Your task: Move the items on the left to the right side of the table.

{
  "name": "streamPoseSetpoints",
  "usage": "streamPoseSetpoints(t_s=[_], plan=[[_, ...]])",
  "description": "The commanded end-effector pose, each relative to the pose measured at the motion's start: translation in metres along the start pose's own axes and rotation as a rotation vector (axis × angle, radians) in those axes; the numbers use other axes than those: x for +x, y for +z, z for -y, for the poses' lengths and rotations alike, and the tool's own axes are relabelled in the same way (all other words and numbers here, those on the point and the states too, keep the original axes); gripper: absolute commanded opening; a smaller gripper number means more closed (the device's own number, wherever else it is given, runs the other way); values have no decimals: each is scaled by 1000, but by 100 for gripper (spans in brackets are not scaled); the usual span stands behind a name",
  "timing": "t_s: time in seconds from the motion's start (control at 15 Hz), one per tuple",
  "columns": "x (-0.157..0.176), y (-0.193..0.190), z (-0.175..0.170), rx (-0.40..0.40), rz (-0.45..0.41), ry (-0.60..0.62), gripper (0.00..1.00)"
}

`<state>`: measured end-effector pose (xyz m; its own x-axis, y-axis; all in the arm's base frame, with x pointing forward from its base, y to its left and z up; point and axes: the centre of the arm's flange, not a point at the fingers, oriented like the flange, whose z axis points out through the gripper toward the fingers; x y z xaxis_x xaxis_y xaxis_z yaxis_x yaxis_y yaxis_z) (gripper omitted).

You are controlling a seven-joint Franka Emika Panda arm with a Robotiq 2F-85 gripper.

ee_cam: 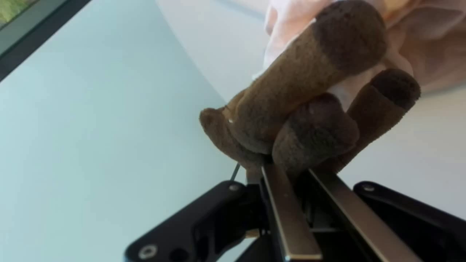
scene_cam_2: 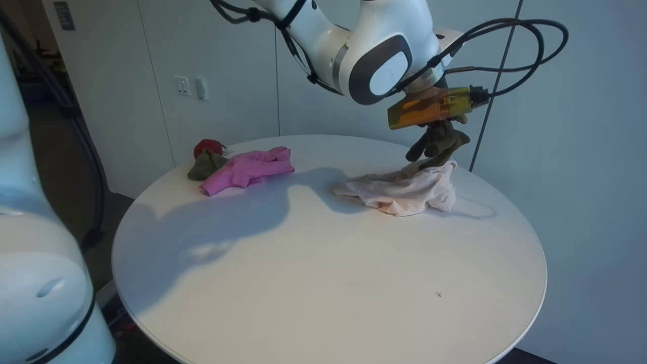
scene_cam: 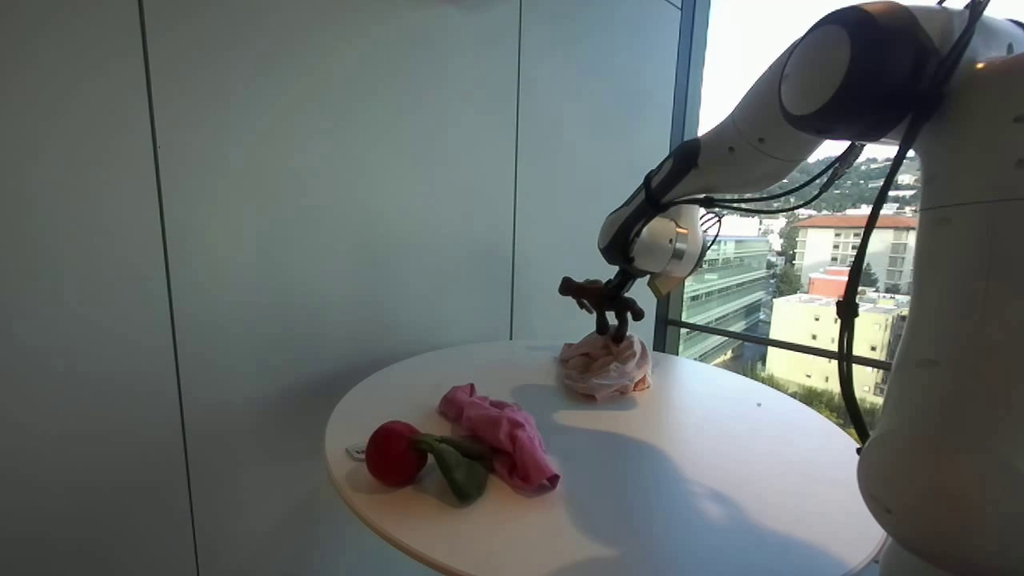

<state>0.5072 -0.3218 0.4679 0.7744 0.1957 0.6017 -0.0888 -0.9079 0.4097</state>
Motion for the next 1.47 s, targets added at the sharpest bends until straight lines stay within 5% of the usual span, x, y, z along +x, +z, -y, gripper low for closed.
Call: streamPoseSetpoints(t_s=[0.0, 0.2, 0.67, 0.93, 1.4], plan=[[-25, 30, 26, -114, 159, 25, 38], [-39, 49, 18, -196, 217, 76, 53], [101, -26, 9, -220, -114, 254, 100], [154, -88, 18, 5, -189, 287, 100], [164, -149, 118, 370, -185, 219, 100]])
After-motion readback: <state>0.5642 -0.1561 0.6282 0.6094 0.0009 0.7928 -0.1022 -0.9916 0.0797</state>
